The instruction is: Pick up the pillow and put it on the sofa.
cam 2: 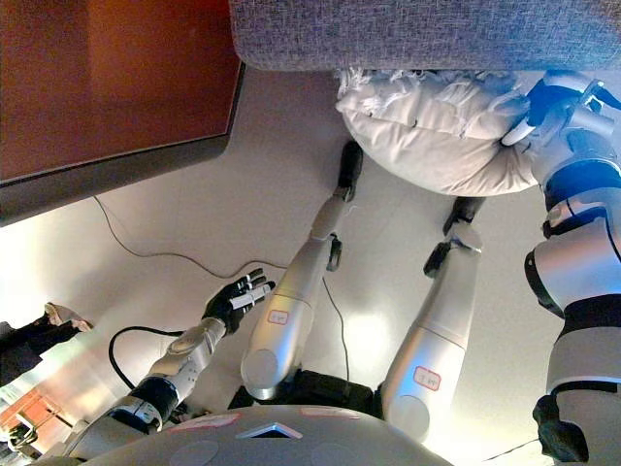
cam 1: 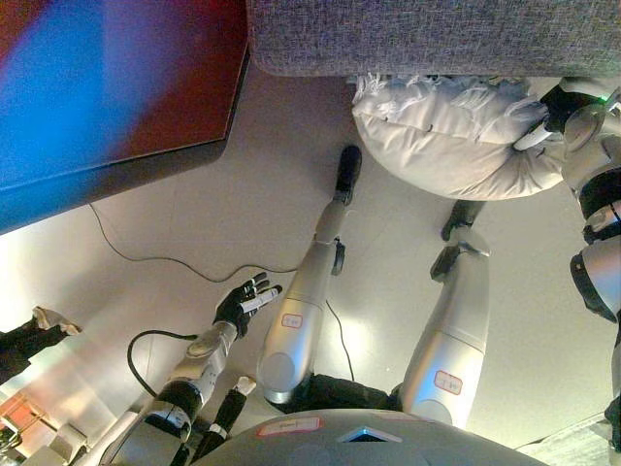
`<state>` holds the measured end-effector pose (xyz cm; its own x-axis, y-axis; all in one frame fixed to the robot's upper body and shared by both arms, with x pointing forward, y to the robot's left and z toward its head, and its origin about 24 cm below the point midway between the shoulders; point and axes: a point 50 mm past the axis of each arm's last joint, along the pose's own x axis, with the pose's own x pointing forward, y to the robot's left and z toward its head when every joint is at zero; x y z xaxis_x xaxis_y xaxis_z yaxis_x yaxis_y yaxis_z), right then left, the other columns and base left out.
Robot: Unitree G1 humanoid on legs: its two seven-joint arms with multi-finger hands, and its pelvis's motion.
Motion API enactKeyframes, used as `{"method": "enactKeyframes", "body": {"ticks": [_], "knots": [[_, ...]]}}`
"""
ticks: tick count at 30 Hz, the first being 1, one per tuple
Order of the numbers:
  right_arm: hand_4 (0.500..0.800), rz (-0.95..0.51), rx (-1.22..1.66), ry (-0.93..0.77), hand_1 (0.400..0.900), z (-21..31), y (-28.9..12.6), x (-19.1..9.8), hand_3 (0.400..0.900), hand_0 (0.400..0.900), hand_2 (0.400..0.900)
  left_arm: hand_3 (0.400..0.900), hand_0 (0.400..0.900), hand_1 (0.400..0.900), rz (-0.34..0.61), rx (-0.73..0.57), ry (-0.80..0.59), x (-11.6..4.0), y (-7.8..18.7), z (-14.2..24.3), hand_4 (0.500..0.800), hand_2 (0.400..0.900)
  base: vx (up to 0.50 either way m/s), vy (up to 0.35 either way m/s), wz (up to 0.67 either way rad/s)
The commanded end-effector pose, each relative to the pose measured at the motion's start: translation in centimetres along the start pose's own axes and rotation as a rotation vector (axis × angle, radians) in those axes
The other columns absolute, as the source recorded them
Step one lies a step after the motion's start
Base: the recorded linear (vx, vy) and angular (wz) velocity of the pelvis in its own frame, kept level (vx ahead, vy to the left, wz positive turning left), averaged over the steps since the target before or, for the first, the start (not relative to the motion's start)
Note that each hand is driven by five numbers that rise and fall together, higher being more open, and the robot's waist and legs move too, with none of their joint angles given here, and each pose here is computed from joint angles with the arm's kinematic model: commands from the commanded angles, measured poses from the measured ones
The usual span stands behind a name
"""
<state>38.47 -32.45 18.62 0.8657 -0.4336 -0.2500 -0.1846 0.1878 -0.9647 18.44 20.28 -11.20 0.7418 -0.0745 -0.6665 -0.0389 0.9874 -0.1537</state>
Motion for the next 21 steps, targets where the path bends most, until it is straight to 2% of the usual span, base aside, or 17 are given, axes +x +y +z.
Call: {"method": "enactKeyframes", "body": {"ticks": [1,8,21], "knots": [[0.500,-0.235,0.004,-0.174,0.400,1.8,-8.8,-2.2,0.400,0.400,0.400,0.900,0.900,0.900,0.055,0.033,0.077,-2.6,2.9,-3.0,0.800,0.900,0.000,0.032,-0.08],[0.500,-0.155,0.050,-0.230,0.400,1.3,-7.4,-2.0,0.400,0.400,0.400,0.900,0.900,0.900,0.067,0.027,0.088,-2.7,3.6,-3.0,0.800,0.900,0.011,-0.005,-0.06],[0.500,0.136,0.303,-0.366,0.400,-0.4,-0.4,-1.4,0.400,0.400,0.400,0.900,0.900,0.900,0.152,0.035,0.200,-3.0,6.0,-4.0,0.800,0.900,0.058,-0.069,-0.05]]}}
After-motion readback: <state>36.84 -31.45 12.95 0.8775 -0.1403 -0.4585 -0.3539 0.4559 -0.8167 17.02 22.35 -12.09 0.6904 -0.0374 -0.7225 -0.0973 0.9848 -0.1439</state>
